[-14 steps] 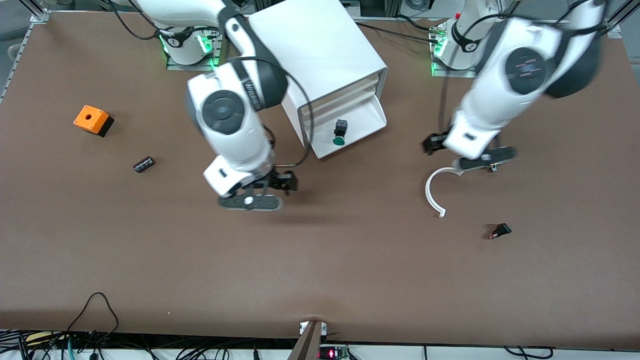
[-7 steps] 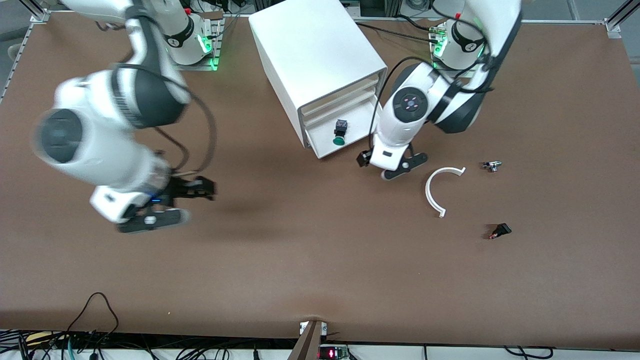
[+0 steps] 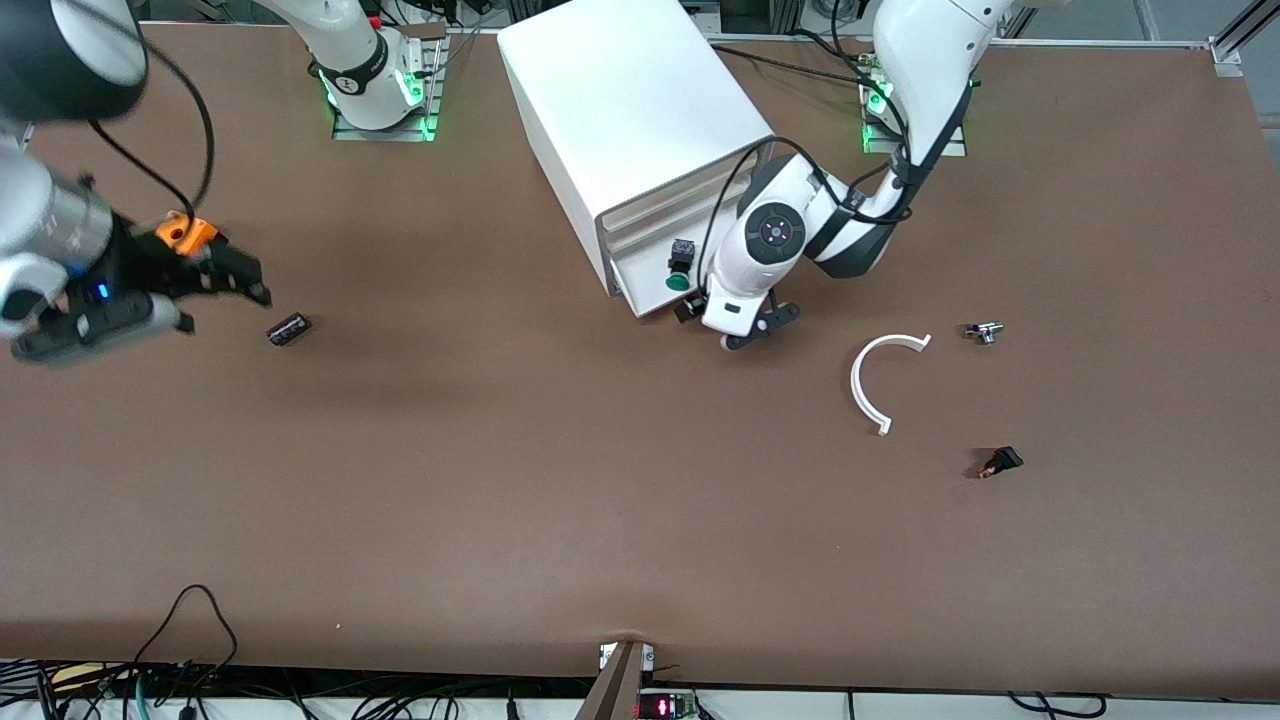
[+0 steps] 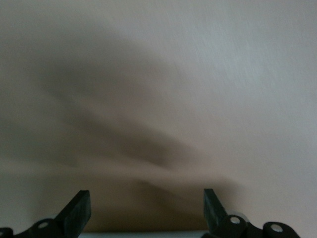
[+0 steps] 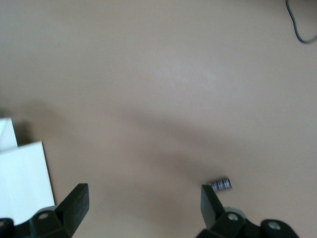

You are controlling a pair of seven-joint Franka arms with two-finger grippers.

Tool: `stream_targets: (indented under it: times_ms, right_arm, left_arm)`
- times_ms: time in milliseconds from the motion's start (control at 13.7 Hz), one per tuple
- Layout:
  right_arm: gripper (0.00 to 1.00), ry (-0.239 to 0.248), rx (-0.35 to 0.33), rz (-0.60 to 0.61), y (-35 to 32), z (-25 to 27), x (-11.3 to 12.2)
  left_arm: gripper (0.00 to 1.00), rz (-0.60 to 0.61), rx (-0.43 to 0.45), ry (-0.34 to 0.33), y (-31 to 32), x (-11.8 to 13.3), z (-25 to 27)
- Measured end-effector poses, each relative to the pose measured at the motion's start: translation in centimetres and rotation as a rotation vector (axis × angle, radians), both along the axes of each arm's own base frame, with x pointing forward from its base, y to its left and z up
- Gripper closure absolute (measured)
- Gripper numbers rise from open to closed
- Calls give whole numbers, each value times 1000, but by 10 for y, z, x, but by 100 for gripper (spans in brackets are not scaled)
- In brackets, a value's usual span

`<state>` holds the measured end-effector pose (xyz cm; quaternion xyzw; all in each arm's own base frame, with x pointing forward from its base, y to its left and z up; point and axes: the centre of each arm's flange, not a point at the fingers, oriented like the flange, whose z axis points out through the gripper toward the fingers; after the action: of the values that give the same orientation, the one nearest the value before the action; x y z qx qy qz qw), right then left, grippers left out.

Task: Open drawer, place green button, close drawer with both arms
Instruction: 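Push the drawer shut with the left gripper while the right gripper returns to rest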

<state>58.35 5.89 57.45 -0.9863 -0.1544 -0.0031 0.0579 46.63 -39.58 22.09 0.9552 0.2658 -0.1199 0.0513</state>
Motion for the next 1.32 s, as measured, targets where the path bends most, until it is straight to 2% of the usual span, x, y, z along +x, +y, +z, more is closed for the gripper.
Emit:
stream_targets:
  times_ms: [146,292,584,950,1096,1315]
  right_arm:
    - [0,-13,-18,24,1,14,-30]
    - [0,-22,-25,32,3,20,-41]
    - [0,-25,-45,33,1,12,-35]
    - [0,-32,-52,35,3,6,-21]
    - [0,-36,-53,34,3,7,-20]
    - [0,-38,-53,28,-1,8,-19]
  left_arm:
    - [0,-3,-24,32,-14,-13,1]
    - [0,-23,-41,63,-30,-30,-2]
    - [0,-53,-63,103,-50,-53,-8]
    - [0,-49,-68,111,-51,-53,-9]
    - [0,-36,-80,98,-47,-43,-4]
    - [0,-26,-116,43,-10,14,16]
